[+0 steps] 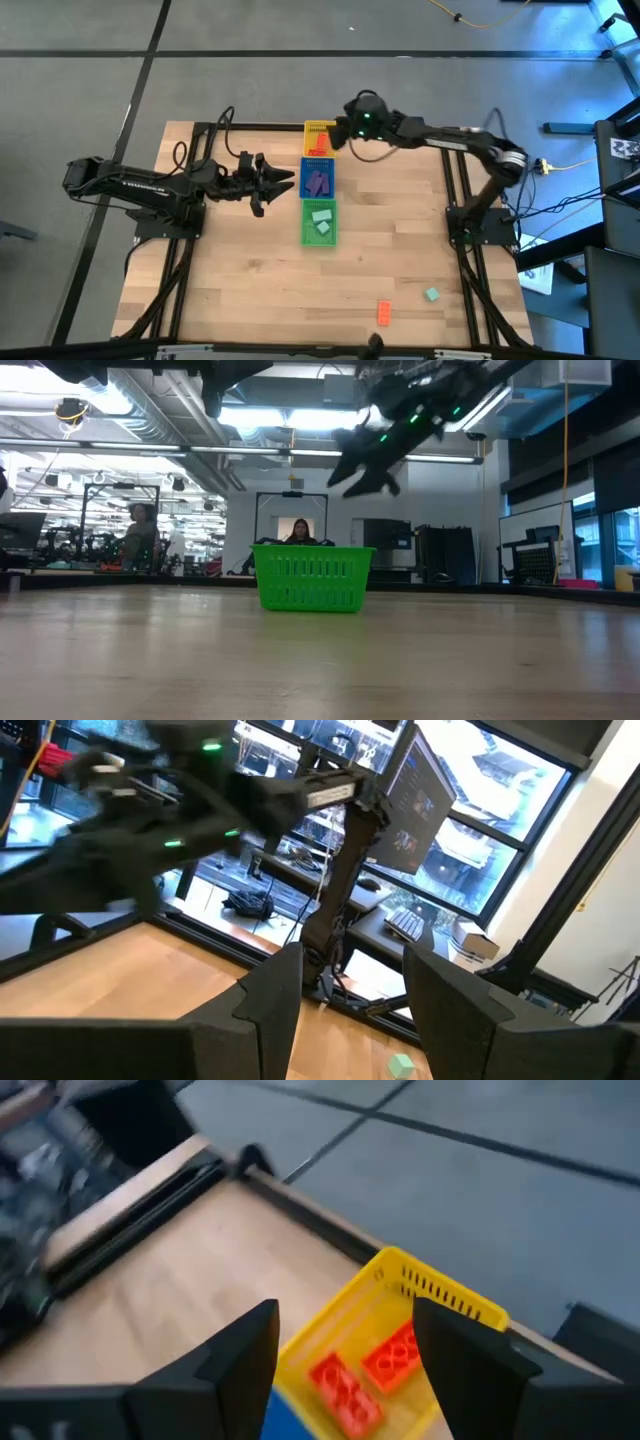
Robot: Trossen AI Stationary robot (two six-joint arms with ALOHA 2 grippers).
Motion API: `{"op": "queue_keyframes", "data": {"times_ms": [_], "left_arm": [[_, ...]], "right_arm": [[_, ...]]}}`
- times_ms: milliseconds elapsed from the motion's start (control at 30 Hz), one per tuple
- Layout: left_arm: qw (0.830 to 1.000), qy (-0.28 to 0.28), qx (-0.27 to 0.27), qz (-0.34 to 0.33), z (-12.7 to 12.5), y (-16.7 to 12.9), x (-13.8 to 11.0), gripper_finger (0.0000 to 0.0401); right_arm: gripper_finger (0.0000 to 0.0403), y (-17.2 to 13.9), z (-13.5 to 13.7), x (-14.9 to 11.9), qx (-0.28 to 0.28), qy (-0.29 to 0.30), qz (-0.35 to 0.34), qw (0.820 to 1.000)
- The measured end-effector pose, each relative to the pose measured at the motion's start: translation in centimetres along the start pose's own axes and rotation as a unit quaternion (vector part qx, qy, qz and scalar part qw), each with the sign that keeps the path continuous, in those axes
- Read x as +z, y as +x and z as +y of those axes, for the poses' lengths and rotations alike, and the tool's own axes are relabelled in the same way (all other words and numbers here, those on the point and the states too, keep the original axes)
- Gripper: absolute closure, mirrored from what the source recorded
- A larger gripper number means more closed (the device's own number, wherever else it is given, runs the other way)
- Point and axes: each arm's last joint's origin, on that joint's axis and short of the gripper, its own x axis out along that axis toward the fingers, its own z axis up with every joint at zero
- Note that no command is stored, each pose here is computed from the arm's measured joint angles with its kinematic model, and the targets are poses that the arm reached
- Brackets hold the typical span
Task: Sort & place blocks by color
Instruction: Put the orange game piece into the yellow basket
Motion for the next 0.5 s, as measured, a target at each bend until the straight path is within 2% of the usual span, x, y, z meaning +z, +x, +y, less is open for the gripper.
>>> {"op": "queue_keyframes", "data": {"times_ms": [67, 167, 333, 500], "left_arm": [[1.000, 0.000, 0.000, 0.000, 0.0, 0.0, 0.0, 0.0234], [1.000, 0.000, 0.000, 0.000, 0.0, 0.0, 0.0, 0.0234], [1.000, 0.000, -0.003, 0.001, 0.0, 0.0, 0.0, 0.0234], [1.000, 0.000, -0.003, 0.002, 0.0, 0.0, 0.0, 0.0234]], "right_arm": [[0.0174, -2.2, 0.5, -0.4, 0.027, -0.035, 0.009, 0.999], [0.0182, -5.8, 1.1, -2.2, 0.069, -0.056, 0.010, 0.996], [0.0186, -11.6, 2.0, -6.2, 0.161, -0.015, -0.031, 0.986], [0.0187, -15.6, 2.6, -8.9, 0.247, 0.026, -0.088, 0.965]]}}
